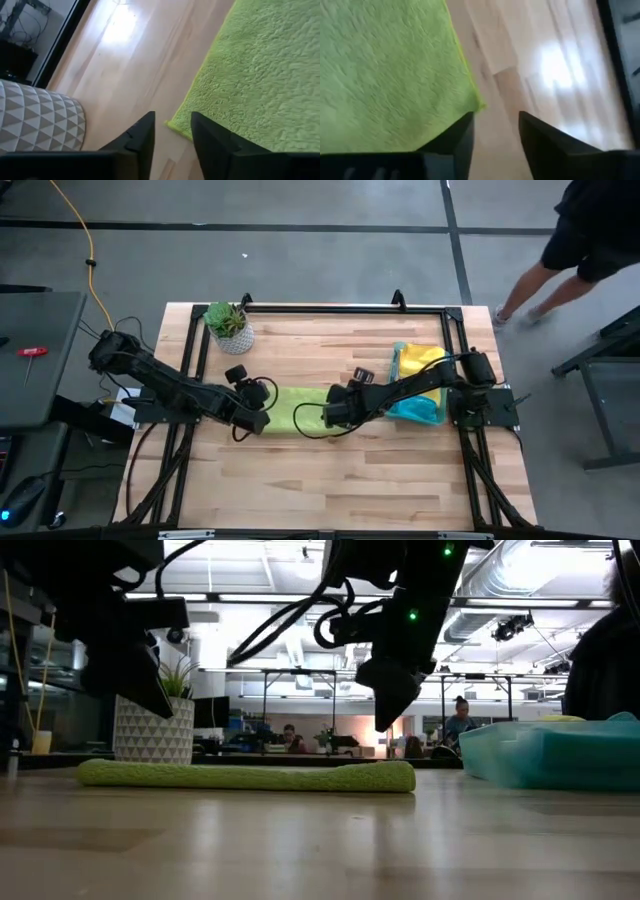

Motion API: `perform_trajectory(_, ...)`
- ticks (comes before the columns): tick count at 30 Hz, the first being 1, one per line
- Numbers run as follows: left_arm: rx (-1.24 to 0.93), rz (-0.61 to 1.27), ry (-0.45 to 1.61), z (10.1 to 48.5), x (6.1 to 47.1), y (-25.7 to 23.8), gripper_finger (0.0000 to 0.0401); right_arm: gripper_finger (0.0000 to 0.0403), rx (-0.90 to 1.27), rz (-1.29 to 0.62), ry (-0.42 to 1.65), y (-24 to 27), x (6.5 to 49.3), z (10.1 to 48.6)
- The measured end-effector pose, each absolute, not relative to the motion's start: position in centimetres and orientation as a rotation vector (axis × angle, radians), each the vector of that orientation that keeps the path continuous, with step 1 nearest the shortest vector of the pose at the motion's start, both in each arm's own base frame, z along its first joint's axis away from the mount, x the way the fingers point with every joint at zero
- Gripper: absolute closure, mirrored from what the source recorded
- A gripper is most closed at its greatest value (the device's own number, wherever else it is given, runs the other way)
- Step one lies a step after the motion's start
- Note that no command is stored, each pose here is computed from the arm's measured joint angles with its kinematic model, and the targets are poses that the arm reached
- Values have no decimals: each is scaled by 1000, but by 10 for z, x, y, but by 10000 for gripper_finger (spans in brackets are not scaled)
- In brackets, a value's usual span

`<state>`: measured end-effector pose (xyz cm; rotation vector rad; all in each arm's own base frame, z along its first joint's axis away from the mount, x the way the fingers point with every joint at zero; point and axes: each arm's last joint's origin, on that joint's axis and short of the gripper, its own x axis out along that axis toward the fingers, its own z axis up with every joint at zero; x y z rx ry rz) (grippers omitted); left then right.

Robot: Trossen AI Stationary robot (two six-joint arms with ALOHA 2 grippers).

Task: Fold microfiber towels
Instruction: Fold the green microfiber cloth

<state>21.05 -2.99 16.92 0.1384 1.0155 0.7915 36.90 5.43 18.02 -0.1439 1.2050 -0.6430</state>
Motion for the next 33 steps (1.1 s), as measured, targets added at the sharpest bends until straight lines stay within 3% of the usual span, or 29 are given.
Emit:
perform_trajectory(4, 140, 720, 1018, 173, 209, -41, 257, 234, -230, -589, 1249, 60, 364, 183)
perform_trajectory(11, 181, 433, 965, 163, 194, -86, 243, 226, -329, -415, 1309, 98, 339, 175)
perform_trajectory(18, 103, 158, 961, 159, 191, -109, 243, 226, -133, -298, 1107, 128, 298, 184)
perform_trajectory(24, 105, 201, 1033, 155, 196, -93, 243, 226, -44, -208, 955, 137, 290, 188)
perform_trajectory(33, 112, 132, 1071, 155, 203, -82, 244, 226, -98, -153, 945, 140, 296, 183)
